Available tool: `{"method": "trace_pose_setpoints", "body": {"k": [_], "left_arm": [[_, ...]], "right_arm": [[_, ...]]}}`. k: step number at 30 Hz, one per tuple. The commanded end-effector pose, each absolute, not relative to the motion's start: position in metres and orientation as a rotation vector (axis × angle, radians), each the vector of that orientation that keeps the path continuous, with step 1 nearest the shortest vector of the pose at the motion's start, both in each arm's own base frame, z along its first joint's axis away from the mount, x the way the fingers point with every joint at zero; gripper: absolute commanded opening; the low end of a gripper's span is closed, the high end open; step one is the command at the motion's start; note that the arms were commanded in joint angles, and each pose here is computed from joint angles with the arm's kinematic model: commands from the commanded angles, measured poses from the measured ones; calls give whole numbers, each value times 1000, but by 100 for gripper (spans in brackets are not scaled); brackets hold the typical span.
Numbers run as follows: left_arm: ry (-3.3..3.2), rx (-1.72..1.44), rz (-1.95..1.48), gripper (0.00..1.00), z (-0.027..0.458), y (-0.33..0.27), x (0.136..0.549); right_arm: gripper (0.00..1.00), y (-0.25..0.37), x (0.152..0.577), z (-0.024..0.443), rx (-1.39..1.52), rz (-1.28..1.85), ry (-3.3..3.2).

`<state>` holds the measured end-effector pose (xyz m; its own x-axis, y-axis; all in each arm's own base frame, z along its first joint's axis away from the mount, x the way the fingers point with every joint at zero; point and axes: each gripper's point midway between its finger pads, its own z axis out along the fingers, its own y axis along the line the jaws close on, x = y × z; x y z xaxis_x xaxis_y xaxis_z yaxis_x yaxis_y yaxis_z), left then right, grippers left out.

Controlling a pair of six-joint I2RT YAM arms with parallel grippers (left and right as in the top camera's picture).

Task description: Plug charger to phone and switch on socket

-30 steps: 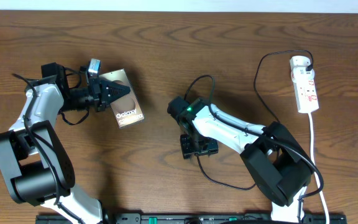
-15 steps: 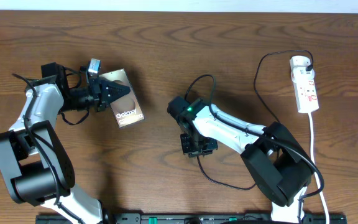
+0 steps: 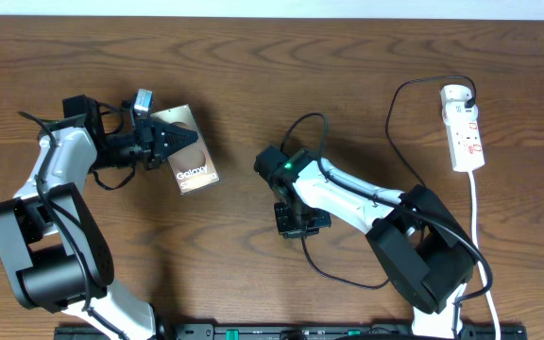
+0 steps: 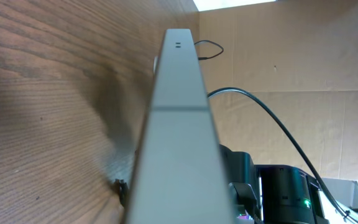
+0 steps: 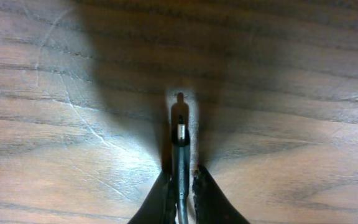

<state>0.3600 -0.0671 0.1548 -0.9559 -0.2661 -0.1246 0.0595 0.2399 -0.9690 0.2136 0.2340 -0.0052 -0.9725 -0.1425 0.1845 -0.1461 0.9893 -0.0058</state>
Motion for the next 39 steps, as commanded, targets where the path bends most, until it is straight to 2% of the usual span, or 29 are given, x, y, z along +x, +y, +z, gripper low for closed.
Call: {"method": "trace_pose_setpoints", "body": {"k": [1,5,15,19,23,28,31,36,39], "left_arm": [[2202,-159,-1796,7,165,-67,361],[2202,-160,-1796,7,165,-67,361],[2201,-159,-1797,8,165,-67,361],[2199,-156,-1794,7,165,-66,362],[2190,-169,-1791,7,166,-62,363],[2149,-192,-1812,7,171,-55,364],[2113,-200,-1832,8,176,-51,365],[2085,-207,-1841,7,179,-46,366],[2065,-191,-1847,7,182,-46,367]], "right_arm": [[8,229,202,-26,229,69,-2904],[1,229,202,-26,229,69,-2904],[1,230,206,-23,235,35,-2896],[1,226,222,-10,228,-53,-2878],[1,234,247,20,262,-345,-2834],[1,266,273,92,489,-1154,-2598],[1,267,278,131,673,-1530,-2454],[1,246,268,141,946,-1652,-2394],[1,244,263,142,992,-1658,-2373]]}}
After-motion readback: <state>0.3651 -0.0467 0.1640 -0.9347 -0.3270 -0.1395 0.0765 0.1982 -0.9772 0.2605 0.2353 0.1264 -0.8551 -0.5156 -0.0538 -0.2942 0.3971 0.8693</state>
